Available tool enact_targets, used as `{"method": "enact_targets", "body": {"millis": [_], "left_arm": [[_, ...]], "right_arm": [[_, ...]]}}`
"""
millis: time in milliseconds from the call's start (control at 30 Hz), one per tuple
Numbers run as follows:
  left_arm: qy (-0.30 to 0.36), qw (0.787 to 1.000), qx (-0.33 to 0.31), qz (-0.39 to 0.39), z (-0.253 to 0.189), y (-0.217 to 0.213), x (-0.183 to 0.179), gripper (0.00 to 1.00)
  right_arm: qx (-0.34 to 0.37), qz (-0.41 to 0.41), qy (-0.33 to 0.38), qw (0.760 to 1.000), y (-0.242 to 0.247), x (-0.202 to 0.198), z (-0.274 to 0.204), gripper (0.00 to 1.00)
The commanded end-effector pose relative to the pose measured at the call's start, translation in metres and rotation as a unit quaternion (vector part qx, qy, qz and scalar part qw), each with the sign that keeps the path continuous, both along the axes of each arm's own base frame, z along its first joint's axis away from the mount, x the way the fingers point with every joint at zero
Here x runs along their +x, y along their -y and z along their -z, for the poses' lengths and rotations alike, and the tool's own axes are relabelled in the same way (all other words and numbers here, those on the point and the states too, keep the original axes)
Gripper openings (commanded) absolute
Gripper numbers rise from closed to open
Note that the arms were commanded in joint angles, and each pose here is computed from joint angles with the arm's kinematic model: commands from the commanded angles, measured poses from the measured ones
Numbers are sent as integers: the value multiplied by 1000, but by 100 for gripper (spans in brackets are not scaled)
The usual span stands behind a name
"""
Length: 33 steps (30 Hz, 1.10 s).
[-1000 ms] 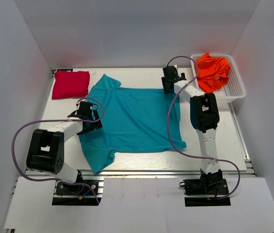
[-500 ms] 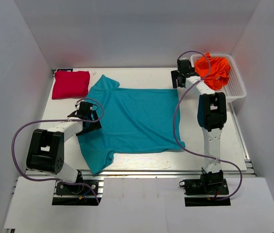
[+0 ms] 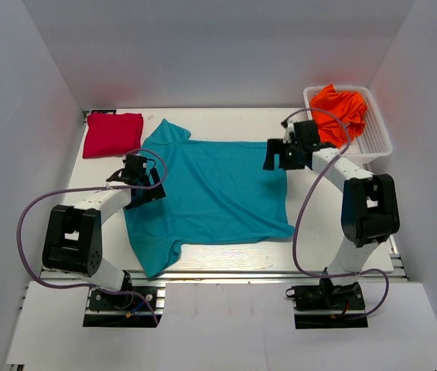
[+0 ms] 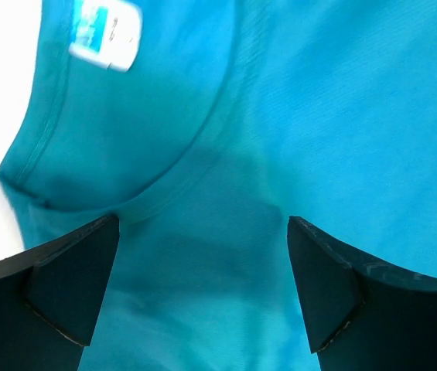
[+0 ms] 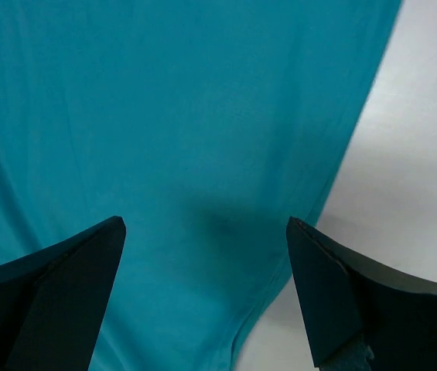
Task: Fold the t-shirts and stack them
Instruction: Flatten out the tshirt
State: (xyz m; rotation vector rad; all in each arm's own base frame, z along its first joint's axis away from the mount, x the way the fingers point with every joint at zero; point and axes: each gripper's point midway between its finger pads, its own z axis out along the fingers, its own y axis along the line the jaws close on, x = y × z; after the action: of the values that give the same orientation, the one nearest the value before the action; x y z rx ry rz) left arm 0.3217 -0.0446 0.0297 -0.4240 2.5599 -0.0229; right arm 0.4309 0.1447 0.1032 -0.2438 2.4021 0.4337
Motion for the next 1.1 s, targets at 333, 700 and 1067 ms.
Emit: {"method": "enact_targets", "body": {"millis": [333,700,1067], "left_arm": [[68,995,-44,64,-21,32,73,100],[0,998,-7,62,29,27,133,100],[137,981,-57,125,-67,65,165,100]], "right_arm": [[20,57,-122,991,4,-17,73,90],[45,5,-64,997,-7,67,72,90],[77,35,32,996,1,28,-45,90]]}}
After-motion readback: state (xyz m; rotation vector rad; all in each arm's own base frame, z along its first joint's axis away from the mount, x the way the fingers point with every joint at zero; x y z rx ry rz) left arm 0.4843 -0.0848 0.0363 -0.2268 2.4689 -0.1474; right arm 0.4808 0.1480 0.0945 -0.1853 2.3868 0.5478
